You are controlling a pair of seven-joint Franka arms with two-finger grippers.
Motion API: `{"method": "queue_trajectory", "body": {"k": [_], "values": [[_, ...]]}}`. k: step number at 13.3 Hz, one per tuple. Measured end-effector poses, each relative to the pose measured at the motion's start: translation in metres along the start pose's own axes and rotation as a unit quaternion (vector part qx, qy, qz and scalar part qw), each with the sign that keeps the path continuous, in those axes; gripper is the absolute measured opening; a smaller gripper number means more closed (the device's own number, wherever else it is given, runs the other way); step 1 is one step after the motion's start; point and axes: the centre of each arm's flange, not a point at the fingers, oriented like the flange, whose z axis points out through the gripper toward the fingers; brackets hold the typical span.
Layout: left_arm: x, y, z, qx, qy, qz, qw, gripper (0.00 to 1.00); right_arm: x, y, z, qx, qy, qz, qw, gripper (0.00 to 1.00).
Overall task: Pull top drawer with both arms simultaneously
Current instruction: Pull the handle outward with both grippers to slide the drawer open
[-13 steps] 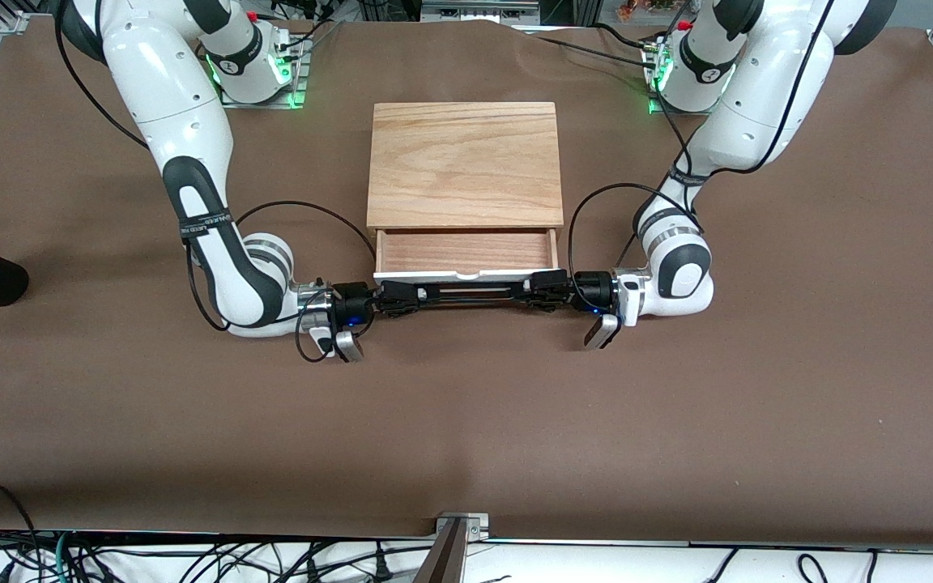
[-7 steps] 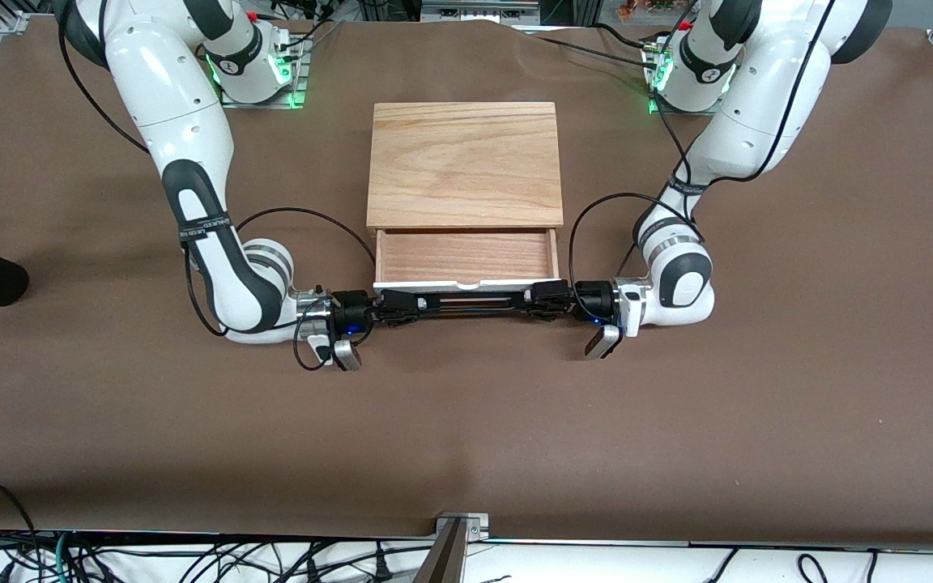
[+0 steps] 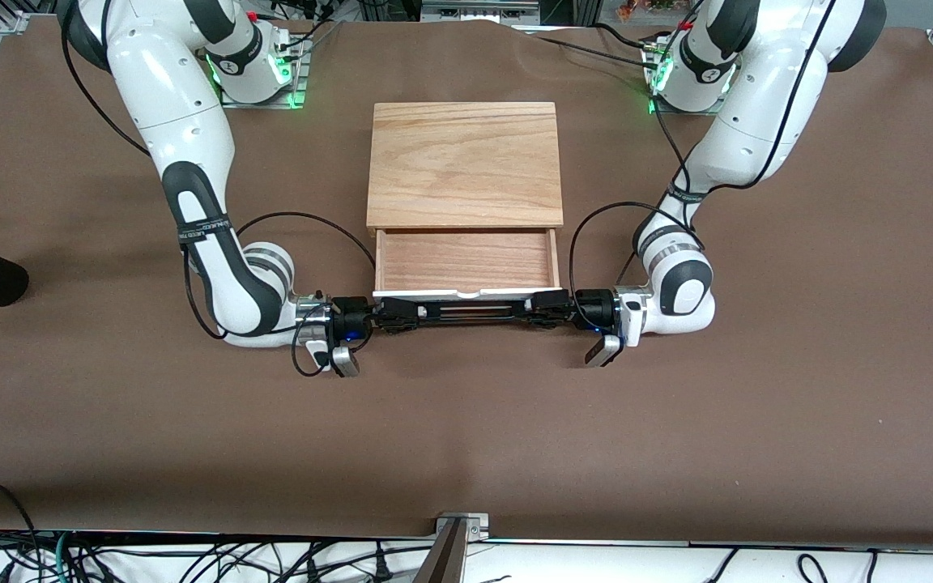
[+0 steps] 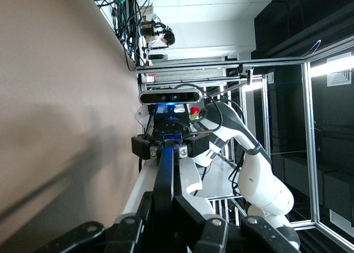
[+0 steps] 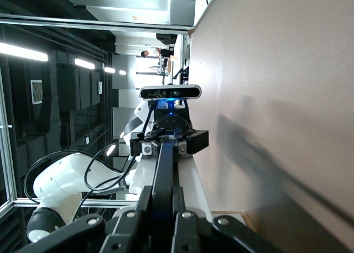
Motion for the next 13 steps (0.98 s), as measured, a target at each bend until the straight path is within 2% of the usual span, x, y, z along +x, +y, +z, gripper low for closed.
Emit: {"method": "queue_trajectory", "body": {"k": [11,13], "values": [[0.0035,-0.0022,0.0,-0.002,0.0,-0.004,1.0,0.21,0.0021,0.0007,-0.0003,-0.001,0.004,0.002,1.0,0.18],[0.0044,-0.0047,-0.0066,0.003,0.003,-0.007,1.0,0.24,0.0057,-0.002,-0.0032,0.004,0.011,0.002,1.0,0.32]]}}
